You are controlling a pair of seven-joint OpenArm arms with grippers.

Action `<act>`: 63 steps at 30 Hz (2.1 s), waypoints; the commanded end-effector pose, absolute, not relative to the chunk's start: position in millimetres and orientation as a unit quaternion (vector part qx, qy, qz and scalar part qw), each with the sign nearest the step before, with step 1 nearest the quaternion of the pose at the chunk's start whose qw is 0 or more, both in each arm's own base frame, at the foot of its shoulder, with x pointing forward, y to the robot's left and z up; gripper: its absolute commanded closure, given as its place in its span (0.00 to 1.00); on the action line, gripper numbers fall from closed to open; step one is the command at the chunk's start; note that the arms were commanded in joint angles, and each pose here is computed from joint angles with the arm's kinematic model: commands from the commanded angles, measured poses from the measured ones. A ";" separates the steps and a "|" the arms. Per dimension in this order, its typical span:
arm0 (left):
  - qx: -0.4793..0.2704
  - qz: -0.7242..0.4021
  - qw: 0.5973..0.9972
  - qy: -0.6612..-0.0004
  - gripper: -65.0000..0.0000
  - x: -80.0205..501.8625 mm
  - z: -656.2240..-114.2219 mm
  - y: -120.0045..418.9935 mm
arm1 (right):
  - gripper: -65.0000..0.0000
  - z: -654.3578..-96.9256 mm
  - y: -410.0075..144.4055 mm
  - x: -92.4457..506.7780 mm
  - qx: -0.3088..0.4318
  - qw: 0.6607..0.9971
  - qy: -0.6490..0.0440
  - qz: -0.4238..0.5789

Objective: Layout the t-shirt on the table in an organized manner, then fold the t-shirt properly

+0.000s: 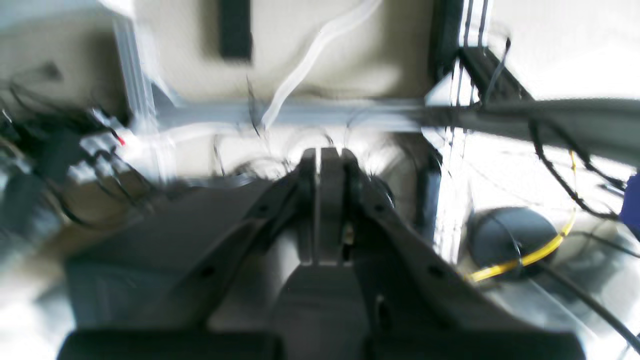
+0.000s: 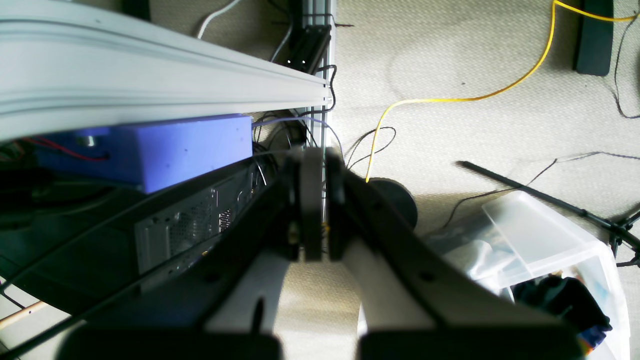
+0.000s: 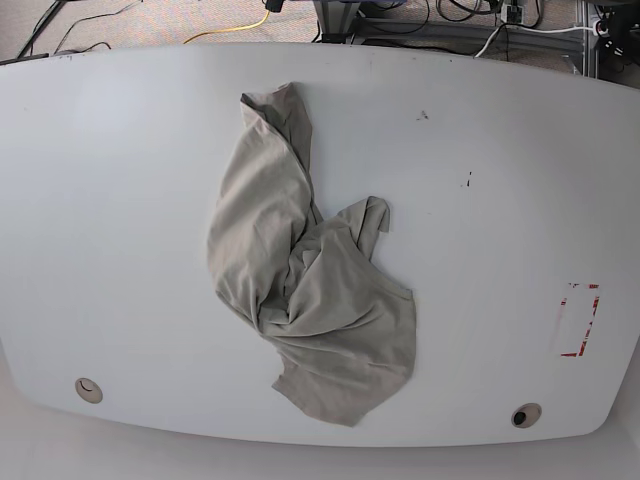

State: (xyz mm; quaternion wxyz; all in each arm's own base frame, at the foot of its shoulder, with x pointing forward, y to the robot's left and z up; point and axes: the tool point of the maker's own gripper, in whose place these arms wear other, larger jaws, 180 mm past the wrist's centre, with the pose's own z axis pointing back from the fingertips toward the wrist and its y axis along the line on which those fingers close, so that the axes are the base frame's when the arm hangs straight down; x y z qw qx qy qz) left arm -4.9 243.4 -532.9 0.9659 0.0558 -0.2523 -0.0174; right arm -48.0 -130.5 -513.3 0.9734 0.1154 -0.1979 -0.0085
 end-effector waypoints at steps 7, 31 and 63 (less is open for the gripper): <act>0.066 -0.041 0.950 -0.303 1.00 13.5 -492.9 241.7 | 1.00 -484.8 -124.1 -47.5 0.125 0.967 -0.220 -0.004; 0.081 -0.063 0.931 -0.351 1.00 21.8 -429.1 243.9 | 1.00 -395.6 -161.3 -11.2 0.074 0.957 -0.279 0.018; 0.052 -0.057 0.864 -0.497 1.00 103.0 -345.0 243.4 | 1.00 -366.0 -163.4 77.3 0.075 0.905 -0.418 0.032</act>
